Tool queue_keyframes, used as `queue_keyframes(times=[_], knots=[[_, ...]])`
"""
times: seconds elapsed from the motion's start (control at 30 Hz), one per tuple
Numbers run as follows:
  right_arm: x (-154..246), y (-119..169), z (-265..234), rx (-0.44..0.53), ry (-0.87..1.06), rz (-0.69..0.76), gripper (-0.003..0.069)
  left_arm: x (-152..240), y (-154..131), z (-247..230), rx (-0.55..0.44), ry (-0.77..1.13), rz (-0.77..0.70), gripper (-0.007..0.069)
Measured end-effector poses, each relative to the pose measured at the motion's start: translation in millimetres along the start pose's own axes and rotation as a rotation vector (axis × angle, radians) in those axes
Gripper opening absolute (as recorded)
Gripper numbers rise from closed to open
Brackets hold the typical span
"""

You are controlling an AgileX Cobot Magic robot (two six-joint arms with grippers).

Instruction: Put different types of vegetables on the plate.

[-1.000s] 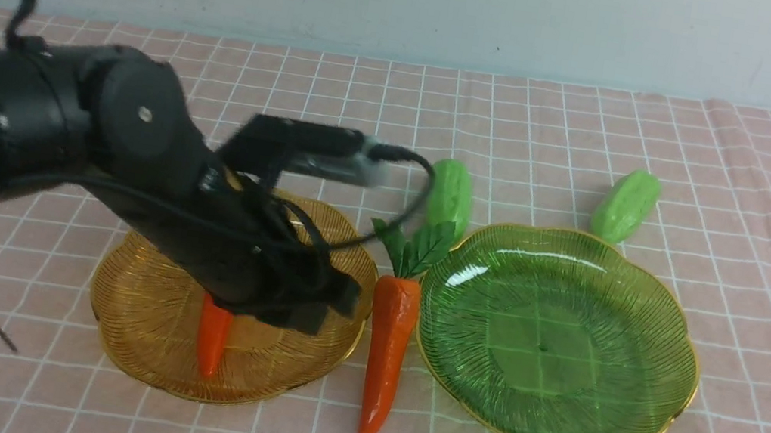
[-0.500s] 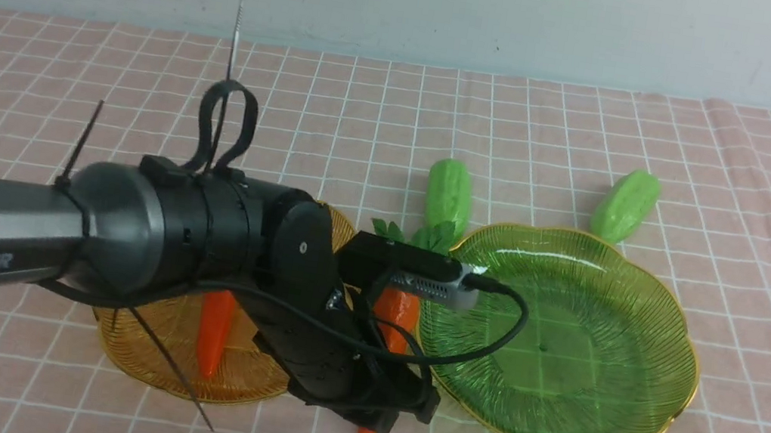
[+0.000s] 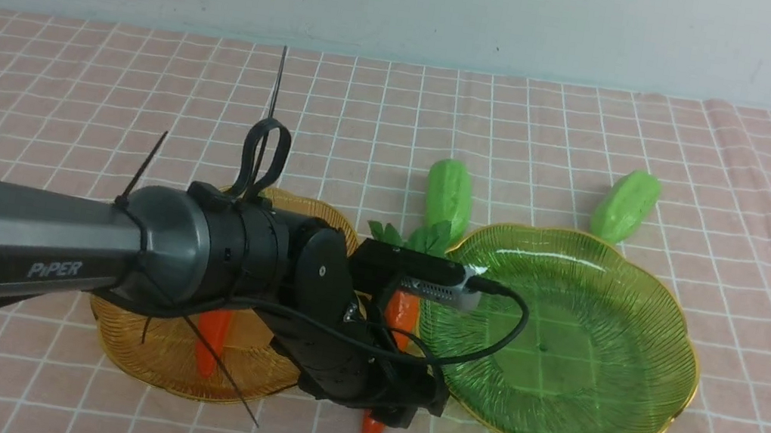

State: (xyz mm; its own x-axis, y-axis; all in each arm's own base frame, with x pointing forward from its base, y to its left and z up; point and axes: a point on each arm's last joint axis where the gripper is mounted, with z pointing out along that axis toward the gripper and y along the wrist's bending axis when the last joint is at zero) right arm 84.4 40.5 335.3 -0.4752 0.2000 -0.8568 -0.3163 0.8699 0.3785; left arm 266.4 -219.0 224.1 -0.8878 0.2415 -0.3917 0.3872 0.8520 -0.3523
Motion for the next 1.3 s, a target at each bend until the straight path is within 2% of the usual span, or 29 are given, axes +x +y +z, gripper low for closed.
queue_keyframes(times=[0.1,0.23,0.33,0.5,0.63,0.7,0.8,0.9,0.93,0.97,1.07,1.1,1.23,1.3], knots=[[-13.9,3.2,2.5,-0.004,0.055,-0.008,-0.0015,-8.1,10.6,-31.3,-0.021,-0.081,-0.026,0.0137],[-45.2,-0.5,18.3,0.013,0.191,-0.052,-0.0015,-19.9,60.5,-47.8,-0.115,-0.123,-0.123,0.0137],[-69.2,-3.1,31.9,0.010,0.247,-0.056,-0.0014,-23.3,88.3,-48.5,-0.165,-0.117,-0.104,0.0141],[-107.0,-9.3,79.6,0.000,0.310,-0.102,-0.0012,-26.7,94.3,-38.6,-0.162,-0.127,-0.063,0.0188],[-118.7,-8.7,118.9,0.009,0.347,-0.100,-0.0011,-27.2,96.4,-30.2,-0.160,-0.117,-0.053,0.0267],[-124.4,-10.6,155.0,0.041,0.379,-0.062,-0.0006,-26.7,98.1,-25.7,-0.161,-0.106,-0.056,0.0321],[-125.1,-16.1,201.6,0.089,0.446,-0.064,0.0021,-26.5,98.6,-23.9,-0.160,-0.101,-0.058,0.0400],[-120.2,-20.9,238.3,0.106,0.499,-0.076,0.0063,-26.3,97.4,-26.1,-0.156,-0.102,-0.059,0.0421],[-120.3,-20.6,252.8,0.106,0.509,-0.085,0.0099,-26.3,96.1,-29.3,-0.154,-0.106,-0.057,0.0419],[-117.1,-22.3,273.3,0.103,0.530,-0.088,0.0136,-26.0,94.5,-32.8,-0.151,-0.108,-0.055,0.0413],[-107.8,-22.4,318.8,0.086,0.563,-0.100,0.0253,-23.0,83.8,-58.1,-0.137,-0.130,-0.031,0.0310],[-104.8,-22.3,334.8,0.081,0.572,-0.105,0.0323,-21.6,80.4,-67.0,-0.136,-0.138,-0.020,0.0247],[-79.2,-21.8,397.6,0.059,0.597,-0.141,0.0523,-8.7,63.9,-111.4,-0.133,-0.166,0.039,0.0025],[-66.0,-25.5,420.9,0.058,0.610,-0.155,0.0574,-2.6,57.5,-127.8,-0.128,-0.182,0.055,0.0006]])
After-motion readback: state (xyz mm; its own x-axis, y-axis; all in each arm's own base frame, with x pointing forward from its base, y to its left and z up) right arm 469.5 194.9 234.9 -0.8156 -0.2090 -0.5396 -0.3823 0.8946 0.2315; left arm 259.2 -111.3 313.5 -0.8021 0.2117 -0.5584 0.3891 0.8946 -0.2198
